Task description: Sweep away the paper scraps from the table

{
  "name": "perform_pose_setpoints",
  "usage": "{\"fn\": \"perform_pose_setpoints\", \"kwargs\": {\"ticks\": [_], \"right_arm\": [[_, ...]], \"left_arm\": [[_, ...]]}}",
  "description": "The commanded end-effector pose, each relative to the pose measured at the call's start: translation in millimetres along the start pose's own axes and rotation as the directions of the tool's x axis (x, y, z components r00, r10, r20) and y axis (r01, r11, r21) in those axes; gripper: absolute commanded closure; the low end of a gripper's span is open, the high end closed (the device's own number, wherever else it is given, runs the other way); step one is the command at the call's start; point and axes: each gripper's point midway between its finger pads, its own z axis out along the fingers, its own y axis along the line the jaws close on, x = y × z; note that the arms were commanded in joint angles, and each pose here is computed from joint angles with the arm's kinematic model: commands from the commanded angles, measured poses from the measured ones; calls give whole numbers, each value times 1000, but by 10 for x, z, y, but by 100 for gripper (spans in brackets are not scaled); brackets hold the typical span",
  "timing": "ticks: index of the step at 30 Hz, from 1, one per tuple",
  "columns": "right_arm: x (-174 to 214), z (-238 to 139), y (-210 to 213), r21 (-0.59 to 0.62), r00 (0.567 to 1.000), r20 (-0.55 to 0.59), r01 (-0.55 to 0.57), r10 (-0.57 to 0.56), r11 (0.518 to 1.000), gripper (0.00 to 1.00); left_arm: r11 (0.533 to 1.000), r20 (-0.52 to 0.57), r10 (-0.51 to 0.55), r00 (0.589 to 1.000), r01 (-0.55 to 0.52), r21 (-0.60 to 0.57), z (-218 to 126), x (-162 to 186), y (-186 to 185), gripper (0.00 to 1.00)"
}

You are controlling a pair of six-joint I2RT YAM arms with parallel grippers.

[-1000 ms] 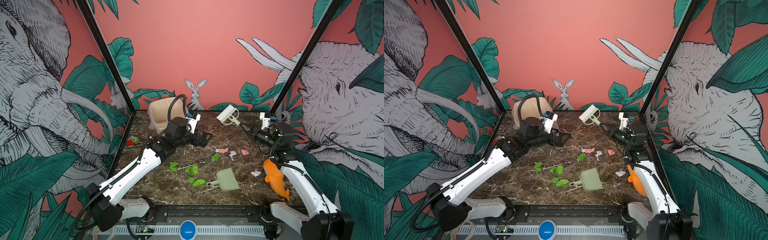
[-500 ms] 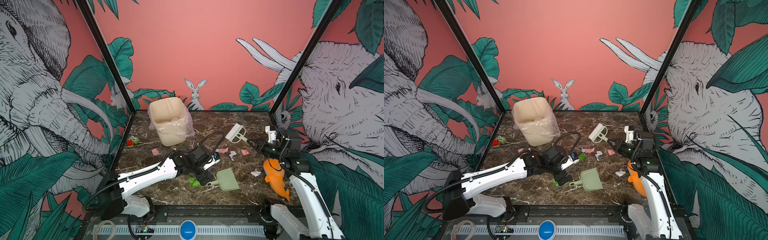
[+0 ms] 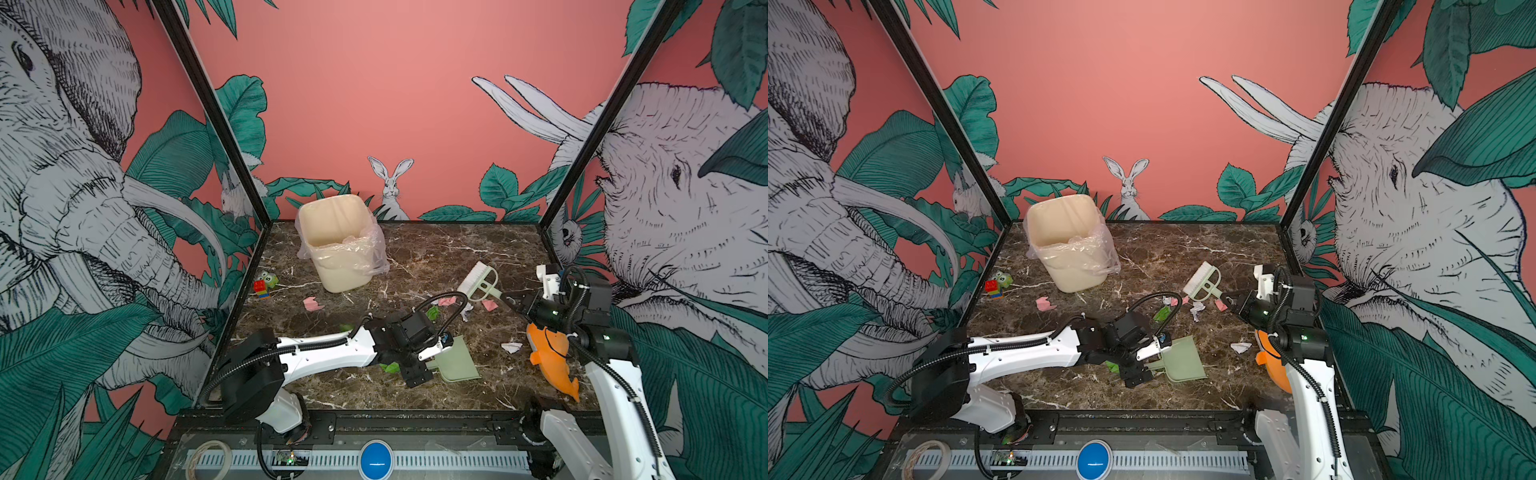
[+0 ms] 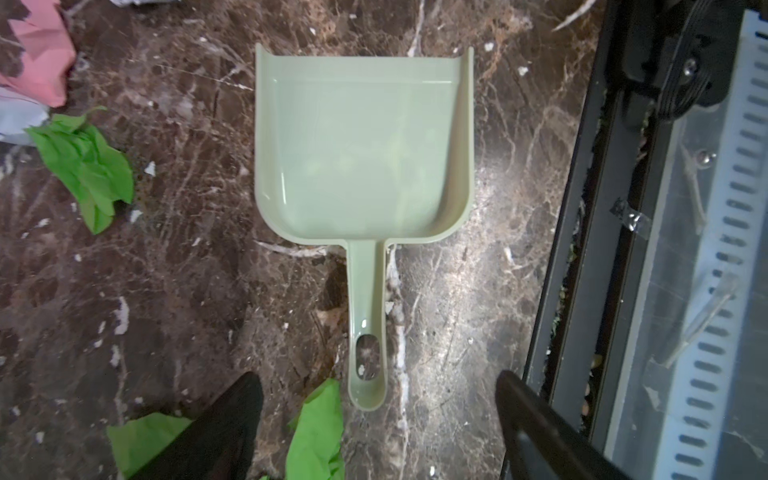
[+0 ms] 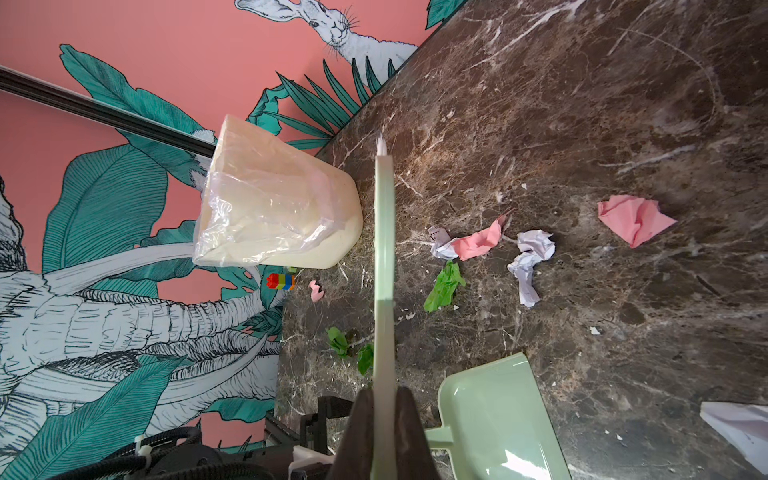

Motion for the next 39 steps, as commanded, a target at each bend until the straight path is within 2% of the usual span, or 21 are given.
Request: {"fn": "perform_pose_setpoints", "kwargs": {"ticks": [1, 5, 17, 31, 39], "right_arm": [[-27, -42, 68, -22, 999, 16, 42, -42, 999, 100], [-58, -53, 85, -26, 999, 28, 44, -43, 999, 100], [-120, -51, 106, -19, 999, 25, 47, -47, 999, 100], [-152, -81, 161, -24, 998, 29, 54, -54, 998, 100], [-151, -90, 170, -27, 998, 34, 52, -51, 998, 100]], "left_arm": [[1000, 30, 8, 1000, -8, 14, 108, 3, -30, 13], [1000, 4, 11, 1000, -11, 6, 240, 93, -6, 17], [1000, 21, -18, 1000, 18, 8, 429, 75, 52, 26], [999, -26, -53, 998, 54, 8, 494, 290, 106, 43], [998, -7, -53, 999, 53, -18, 460, 253, 149, 45]]}}
